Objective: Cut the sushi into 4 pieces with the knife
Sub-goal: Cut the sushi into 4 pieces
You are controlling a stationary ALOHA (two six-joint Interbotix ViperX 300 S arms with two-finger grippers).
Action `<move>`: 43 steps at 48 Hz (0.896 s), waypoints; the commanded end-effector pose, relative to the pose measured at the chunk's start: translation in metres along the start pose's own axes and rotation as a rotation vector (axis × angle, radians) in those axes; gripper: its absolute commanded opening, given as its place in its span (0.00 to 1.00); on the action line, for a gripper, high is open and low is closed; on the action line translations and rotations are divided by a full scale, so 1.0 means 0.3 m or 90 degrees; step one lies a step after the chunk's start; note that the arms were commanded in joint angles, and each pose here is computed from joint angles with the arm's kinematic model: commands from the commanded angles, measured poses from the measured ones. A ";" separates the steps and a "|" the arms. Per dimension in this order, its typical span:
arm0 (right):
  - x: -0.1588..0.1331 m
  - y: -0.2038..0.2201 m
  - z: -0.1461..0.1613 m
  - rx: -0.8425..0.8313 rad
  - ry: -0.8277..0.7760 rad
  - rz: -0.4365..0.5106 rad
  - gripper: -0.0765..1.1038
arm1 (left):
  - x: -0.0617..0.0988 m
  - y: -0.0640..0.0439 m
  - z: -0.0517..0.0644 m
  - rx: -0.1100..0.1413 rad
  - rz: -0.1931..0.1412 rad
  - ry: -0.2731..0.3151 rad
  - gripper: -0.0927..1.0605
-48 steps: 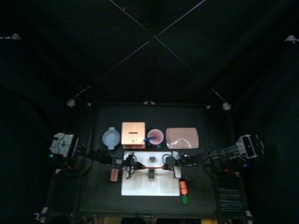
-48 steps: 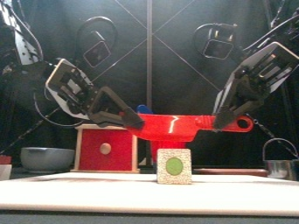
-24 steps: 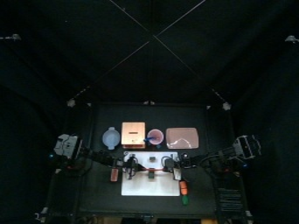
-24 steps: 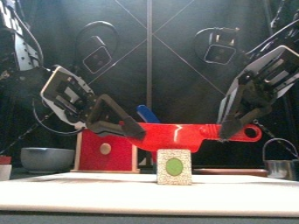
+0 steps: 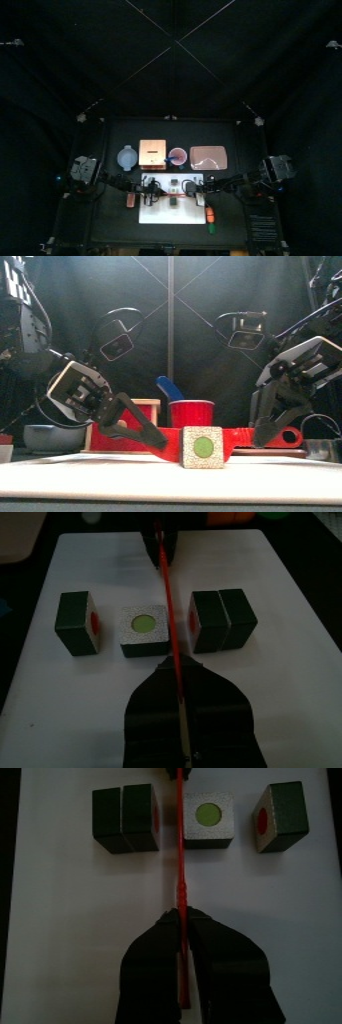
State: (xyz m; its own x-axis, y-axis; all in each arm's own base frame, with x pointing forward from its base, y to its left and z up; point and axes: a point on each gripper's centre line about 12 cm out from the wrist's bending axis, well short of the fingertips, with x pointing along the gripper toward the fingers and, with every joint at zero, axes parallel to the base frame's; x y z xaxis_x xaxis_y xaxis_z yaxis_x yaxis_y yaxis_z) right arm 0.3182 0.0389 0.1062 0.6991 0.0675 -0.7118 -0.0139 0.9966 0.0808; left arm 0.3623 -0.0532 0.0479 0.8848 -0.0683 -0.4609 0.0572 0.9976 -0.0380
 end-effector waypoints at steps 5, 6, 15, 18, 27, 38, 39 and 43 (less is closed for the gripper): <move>0.007 -0.047 0.024 0.014 -0.013 -0.020 0.15 | 0.014 0.017 -0.007 0.001 0.010 0.009 0.21; 0.006 -0.055 0.026 0.016 -0.014 -0.023 0.15 | 0.012 0.021 -0.007 0.000 0.011 0.009 0.21; -0.013 -0.086 0.051 0.015 -0.027 -0.033 0.15 | -0.019 0.074 0.034 -0.010 0.033 -0.008 0.21; -0.025 -0.094 0.065 0.015 -0.036 -0.036 0.15 | -0.035 0.089 0.050 -0.011 0.038 -0.015 0.21; -0.062 -0.089 0.094 0.012 -0.055 -0.032 0.15 | -0.074 0.094 0.091 -0.002 0.038 -0.037 0.21; -0.152 -0.034 0.147 -0.007 -0.106 -0.005 0.15 | -0.151 0.053 0.199 0.035 0.005 -0.092 0.21; -0.155 -0.028 0.147 -0.010 -0.108 -0.002 0.15 | -0.157 0.038 0.209 0.040 -0.003 -0.099 0.21; -0.167 0.003 0.145 -0.018 -0.112 0.012 0.15 | -0.166 -0.019 0.229 0.068 -0.041 -0.113 0.21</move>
State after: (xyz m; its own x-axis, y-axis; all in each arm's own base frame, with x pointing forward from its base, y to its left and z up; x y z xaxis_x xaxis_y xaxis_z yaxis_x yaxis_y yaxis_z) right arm 0.3152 0.0282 0.1605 0.7910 0.0622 -0.6086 -0.0245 0.9972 0.0702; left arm 0.3475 -0.0405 0.1182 0.9364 -0.0857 -0.3402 0.0980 0.9950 0.0189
